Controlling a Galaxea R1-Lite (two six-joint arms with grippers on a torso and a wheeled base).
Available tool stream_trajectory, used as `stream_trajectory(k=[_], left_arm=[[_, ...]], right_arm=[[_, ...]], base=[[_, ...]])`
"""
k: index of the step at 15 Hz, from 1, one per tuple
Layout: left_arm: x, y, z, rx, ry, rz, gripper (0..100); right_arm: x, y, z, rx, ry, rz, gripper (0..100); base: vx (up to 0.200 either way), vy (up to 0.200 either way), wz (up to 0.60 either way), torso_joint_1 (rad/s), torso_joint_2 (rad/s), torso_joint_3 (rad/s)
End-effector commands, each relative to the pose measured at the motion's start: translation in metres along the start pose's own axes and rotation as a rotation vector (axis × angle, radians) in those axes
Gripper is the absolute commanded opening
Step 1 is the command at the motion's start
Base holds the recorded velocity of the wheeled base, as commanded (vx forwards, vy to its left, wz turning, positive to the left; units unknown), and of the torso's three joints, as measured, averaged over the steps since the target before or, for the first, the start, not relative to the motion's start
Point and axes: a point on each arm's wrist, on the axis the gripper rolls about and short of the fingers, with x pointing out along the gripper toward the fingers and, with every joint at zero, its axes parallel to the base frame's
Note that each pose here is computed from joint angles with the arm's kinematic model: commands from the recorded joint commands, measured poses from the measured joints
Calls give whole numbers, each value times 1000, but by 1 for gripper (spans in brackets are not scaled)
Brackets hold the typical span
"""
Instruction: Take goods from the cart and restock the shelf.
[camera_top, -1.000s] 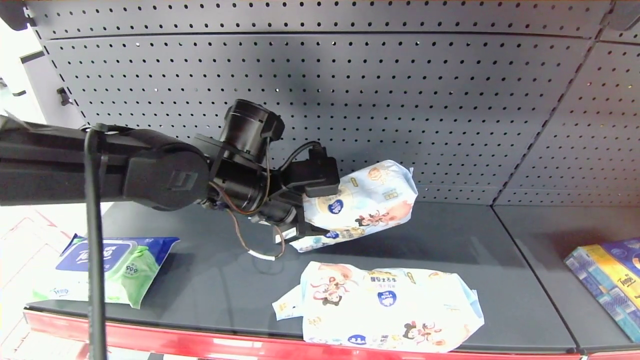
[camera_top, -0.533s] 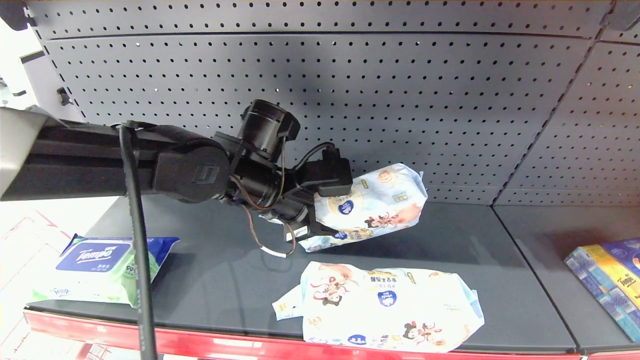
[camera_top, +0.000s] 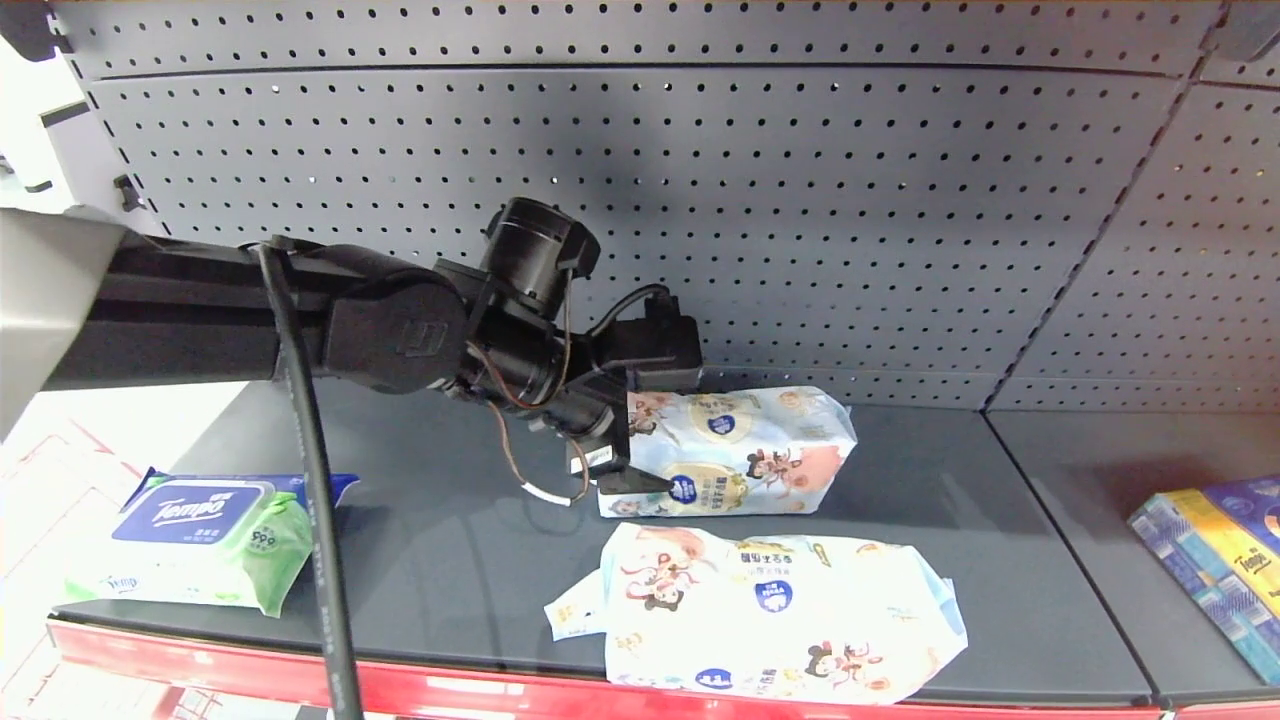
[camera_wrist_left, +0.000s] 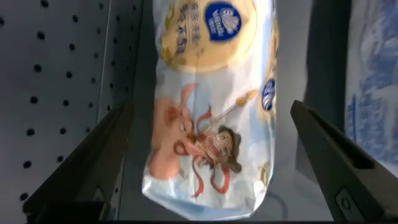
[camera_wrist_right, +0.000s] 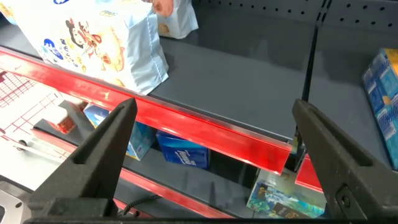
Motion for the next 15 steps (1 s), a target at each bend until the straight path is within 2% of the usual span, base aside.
stream_trajectory(k=[1,5,15], left_arm=[[-12,8,-4,-10,2,35,100],[-19,13,-8,-20,3,58,100],[-16,14,-10,-23,5,56,100]], right_arm=[[0,0,0,0,1,1,100],[0,0,0,0,1,0,100],[0,0,0,-7,-4,-1,100]], base=[[0,0,0,0,0,0],[0,0,0,0,0,0],[0,0,0,0,0,0]])
